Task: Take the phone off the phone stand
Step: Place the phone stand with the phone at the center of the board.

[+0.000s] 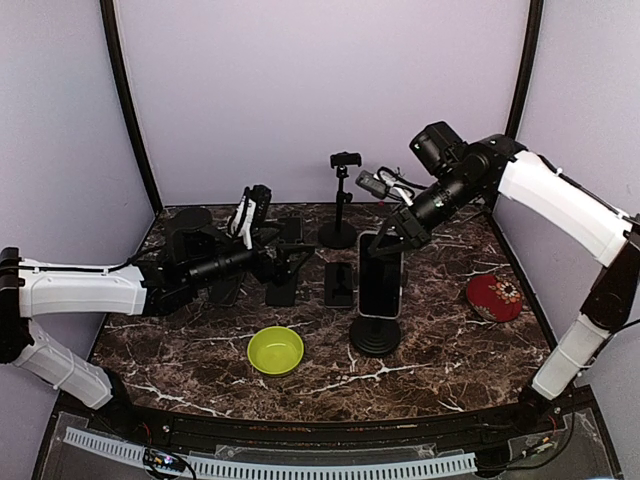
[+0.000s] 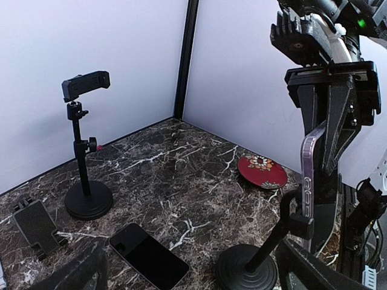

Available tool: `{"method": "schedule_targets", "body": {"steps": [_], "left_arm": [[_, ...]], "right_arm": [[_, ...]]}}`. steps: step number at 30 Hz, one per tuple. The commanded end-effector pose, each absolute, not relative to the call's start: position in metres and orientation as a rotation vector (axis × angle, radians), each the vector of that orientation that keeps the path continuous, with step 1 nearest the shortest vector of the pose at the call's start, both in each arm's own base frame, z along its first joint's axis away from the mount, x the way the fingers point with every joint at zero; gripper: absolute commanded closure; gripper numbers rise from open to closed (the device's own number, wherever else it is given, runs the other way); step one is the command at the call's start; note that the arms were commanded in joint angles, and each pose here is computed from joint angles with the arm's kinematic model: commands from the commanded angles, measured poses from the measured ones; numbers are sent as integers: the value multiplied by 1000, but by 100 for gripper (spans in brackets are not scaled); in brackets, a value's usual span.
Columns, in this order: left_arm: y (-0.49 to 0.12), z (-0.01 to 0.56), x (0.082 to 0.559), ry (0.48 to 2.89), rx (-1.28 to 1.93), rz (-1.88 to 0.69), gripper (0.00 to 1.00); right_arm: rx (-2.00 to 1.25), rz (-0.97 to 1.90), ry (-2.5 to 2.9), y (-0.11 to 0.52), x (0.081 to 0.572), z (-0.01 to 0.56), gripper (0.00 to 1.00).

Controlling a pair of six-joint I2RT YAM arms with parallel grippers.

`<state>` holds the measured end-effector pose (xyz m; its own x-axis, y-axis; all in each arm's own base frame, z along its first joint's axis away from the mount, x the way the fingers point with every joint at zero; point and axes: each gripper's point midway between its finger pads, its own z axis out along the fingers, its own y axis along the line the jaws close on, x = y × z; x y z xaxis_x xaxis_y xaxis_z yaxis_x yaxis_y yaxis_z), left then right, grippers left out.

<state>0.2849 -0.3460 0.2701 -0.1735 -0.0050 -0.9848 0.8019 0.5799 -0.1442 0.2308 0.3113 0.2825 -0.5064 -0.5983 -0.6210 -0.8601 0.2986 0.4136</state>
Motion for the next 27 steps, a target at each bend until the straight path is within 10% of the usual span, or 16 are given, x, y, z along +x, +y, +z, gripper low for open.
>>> {"method": "schedule_targets", "body": {"steps": [1, 14, 27], "left_arm": [[-341, 287, 271, 1503, 706, -848, 1], [-344, 287, 272, 1514, 720, -852, 1], [-350, 295, 275, 1512, 709, -876, 1]], "right_arm": [[-1430, 1093, 2083, 336, 223, 301, 100], [-1518, 1079, 2097, 350, 217, 283, 98], [-1422, 1025, 2116, 340, 219, 279, 46]]}}
